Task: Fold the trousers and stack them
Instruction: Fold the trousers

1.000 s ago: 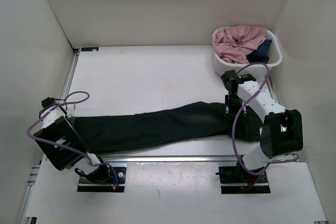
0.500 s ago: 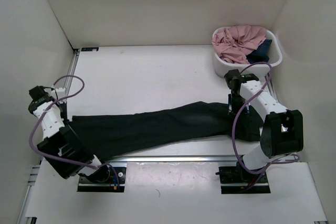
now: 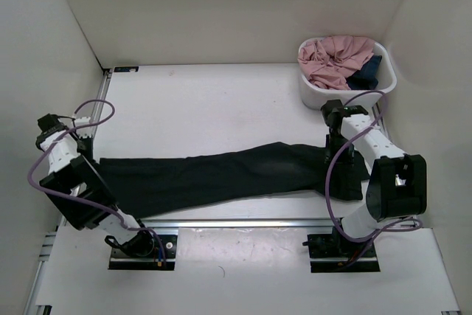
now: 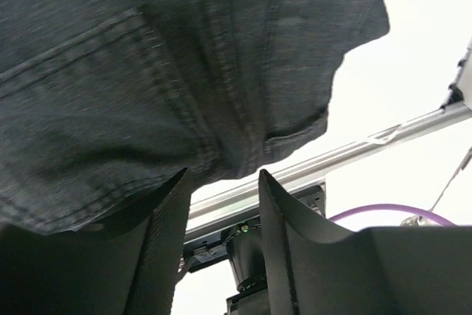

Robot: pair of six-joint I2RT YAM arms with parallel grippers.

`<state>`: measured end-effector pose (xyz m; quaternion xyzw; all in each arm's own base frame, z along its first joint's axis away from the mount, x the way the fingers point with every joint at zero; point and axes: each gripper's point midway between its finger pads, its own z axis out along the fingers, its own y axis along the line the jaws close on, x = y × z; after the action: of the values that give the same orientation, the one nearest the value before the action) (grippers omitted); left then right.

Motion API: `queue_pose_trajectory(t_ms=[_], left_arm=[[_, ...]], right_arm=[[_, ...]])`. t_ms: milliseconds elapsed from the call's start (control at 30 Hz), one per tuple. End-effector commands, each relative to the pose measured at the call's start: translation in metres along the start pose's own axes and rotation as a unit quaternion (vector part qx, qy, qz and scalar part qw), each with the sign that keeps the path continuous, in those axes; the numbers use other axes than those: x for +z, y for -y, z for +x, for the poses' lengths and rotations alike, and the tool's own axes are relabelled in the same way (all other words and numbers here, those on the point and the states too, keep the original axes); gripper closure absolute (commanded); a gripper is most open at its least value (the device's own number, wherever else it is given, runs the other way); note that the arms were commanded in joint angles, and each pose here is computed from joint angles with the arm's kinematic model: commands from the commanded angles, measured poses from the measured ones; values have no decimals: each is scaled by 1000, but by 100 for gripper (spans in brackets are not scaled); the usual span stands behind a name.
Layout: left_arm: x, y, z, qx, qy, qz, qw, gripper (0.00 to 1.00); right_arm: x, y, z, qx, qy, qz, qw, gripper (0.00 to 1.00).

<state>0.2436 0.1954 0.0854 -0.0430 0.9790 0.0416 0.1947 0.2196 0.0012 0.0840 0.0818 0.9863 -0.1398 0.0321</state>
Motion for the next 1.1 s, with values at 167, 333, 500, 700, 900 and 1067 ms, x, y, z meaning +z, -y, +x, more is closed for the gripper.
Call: queue_pose_trajectory(t_ms=[167, 333, 500, 700, 900, 1067], left_arm=[[20, 5, -42, 5, 32, 16, 999, 75], [41, 10, -19, -9, -18, 20, 1000, 43], [6, -10, -13, -4, -15, -61, 998, 27], [-21, 36, 13, 33, -16, -16, 999, 30], [39, 71, 87, 64, -121, -4, 991, 32], [69, 59, 108, 86, -166, -59, 981, 32]], right_arm=[[-28, 47, -28, 165, 44, -34, 985, 22], [-4, 43, -7, 285, -21, -119, 951, 14], [21, 20, 7, 385, -87, -211, 894, 14], [37, 8, 40, 418, -132, -212, 873, 16], [60, 16, 50, 449, -127, -157, 870, 19], [69, 41, 48, 459, -104, -87, 878, 49]])
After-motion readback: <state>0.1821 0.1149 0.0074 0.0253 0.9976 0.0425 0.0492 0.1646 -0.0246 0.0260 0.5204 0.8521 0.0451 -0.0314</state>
